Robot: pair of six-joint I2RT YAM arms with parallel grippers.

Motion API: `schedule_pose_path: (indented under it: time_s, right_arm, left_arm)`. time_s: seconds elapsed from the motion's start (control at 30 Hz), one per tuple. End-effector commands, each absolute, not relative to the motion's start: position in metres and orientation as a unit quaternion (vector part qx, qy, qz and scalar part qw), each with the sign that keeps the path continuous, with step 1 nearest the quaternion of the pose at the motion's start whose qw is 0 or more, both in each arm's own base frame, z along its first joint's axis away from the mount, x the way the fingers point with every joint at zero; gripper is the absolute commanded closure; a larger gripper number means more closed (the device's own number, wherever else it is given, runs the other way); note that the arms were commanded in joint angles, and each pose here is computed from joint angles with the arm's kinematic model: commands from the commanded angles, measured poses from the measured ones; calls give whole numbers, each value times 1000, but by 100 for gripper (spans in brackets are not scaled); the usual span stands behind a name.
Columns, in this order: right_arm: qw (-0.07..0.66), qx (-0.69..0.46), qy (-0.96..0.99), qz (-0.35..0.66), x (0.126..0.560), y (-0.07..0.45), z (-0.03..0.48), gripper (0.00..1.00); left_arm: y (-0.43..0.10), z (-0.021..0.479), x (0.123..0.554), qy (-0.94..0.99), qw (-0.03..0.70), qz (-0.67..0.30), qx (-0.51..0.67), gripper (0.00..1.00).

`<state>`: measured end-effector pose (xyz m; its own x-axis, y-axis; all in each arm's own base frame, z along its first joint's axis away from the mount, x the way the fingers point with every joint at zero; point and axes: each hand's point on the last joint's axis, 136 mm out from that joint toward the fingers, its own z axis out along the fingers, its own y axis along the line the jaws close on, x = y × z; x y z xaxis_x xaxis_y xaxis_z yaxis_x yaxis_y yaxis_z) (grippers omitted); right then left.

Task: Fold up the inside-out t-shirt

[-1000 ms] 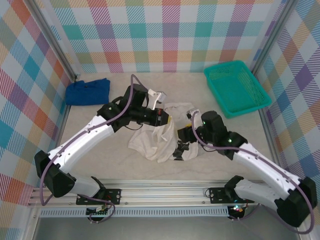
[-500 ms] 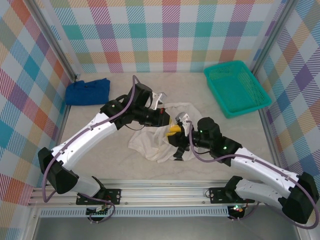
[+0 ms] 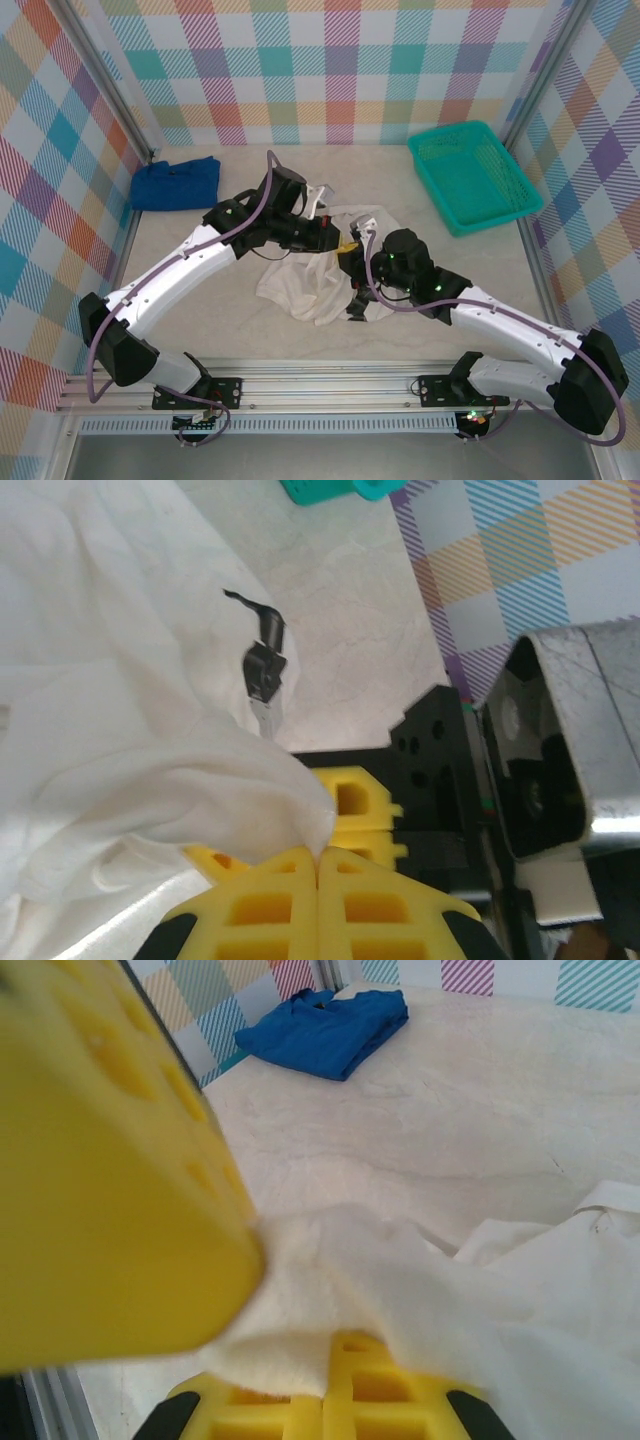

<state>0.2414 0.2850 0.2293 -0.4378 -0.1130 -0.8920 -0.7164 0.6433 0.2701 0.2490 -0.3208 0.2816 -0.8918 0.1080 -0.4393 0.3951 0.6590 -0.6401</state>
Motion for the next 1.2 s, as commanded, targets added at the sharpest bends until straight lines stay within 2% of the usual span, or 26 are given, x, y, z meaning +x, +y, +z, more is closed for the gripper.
schedule_pose_path:
  time_s: [0.0, 0.1, 0.23, 0.53, 0.83, 1.17]
  right_arm:
    - [449, -223, 783, 368, 242, 272, 254, 100]
    - [410, -157, 788, 431, 250, 258, 261, 100]
    - [379, -109, 777, 492, 259, 254, 271, 100]
    - [361, -96, 774, 512, 264, 252, 269, 100]
    - [356, -95, 779, 507, 264, 250, 263, 100]
    - [348, -94, 784, 506, 266, 251, 256, 100]
  left_arm:
    - [-296, 284, 274, 890, 271, -345, 122, 94]
    - [-279, 273, 277, 878, 327, -323, 131, 71]
    - [-287, 246, 255, 860, 313, -363, 173, 62]
    - [-311, 203, 270, 875, 280, -343, 196, 61]
    - [-331, 206, 276, 857, 280, -377, 211, 59]
    - [-338, 200, 276, 856, 269, -383, 222, 47]
